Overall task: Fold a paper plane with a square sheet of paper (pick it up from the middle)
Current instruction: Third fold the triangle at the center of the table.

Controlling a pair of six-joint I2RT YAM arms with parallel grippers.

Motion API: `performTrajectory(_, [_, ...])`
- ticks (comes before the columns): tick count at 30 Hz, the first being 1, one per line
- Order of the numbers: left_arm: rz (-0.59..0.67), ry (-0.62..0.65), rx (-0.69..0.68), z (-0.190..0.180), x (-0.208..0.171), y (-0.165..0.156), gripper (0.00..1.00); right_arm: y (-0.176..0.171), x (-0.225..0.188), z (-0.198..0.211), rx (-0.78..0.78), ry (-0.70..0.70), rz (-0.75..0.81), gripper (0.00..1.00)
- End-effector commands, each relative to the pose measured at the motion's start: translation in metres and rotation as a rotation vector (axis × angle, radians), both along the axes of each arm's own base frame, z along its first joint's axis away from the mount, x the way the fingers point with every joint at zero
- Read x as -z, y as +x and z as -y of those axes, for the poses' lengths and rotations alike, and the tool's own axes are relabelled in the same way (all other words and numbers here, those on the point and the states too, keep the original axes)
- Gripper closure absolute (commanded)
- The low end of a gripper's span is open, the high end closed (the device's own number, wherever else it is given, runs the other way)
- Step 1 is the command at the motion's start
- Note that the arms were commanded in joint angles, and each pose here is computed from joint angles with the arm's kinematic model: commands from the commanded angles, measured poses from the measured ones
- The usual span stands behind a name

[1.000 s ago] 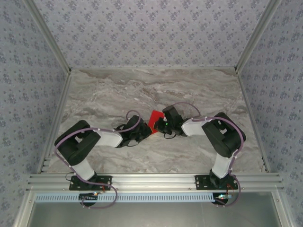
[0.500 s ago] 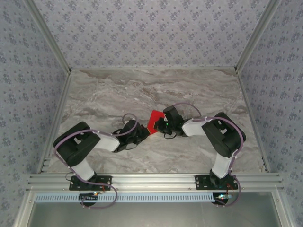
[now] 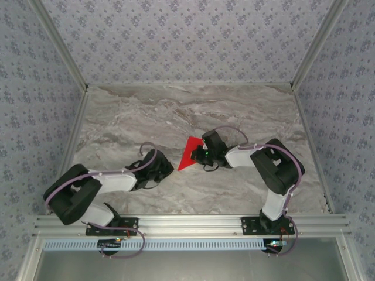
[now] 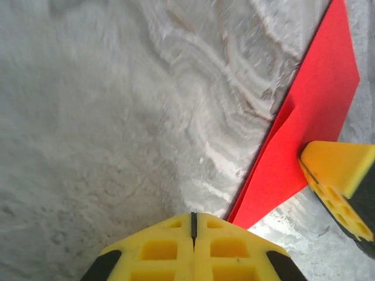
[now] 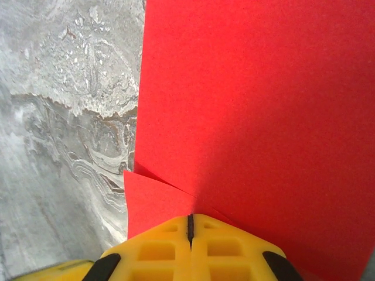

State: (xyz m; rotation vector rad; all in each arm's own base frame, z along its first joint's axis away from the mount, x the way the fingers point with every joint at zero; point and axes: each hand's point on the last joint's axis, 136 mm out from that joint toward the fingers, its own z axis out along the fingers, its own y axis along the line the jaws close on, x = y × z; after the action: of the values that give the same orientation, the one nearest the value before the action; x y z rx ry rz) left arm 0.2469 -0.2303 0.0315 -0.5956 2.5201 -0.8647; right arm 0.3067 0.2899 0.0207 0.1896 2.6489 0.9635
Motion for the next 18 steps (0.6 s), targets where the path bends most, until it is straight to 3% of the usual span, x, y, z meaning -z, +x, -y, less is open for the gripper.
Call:
performTrajectory(1, [0.041,0.118,0.075,-0.012,-0.029,0.008,0.84,-0.020,0.031,0.044,-0.076,-0.257,-0.071,1.00])
performTrajectory(6, [0.049,0.171,0.064,-0.034,-0.050,0.020,0.55,-0.003,-0.018,0.023,-0.180,-0.272,0.054,1.00])
performTrajectory(10, [0.028,0.196,0.026,-0.051,-0.051,0.025,0.35,-0.002,-0.026,-0.004,-0.220,-0.280,0.067,0.96])
performTrajectory(18, [-0.010,0.256,0.002,-0.072,-0.050,0.025,0.15,-0.016,-0.009,-0.028,-0.267,-0.359,0.048,0.90])
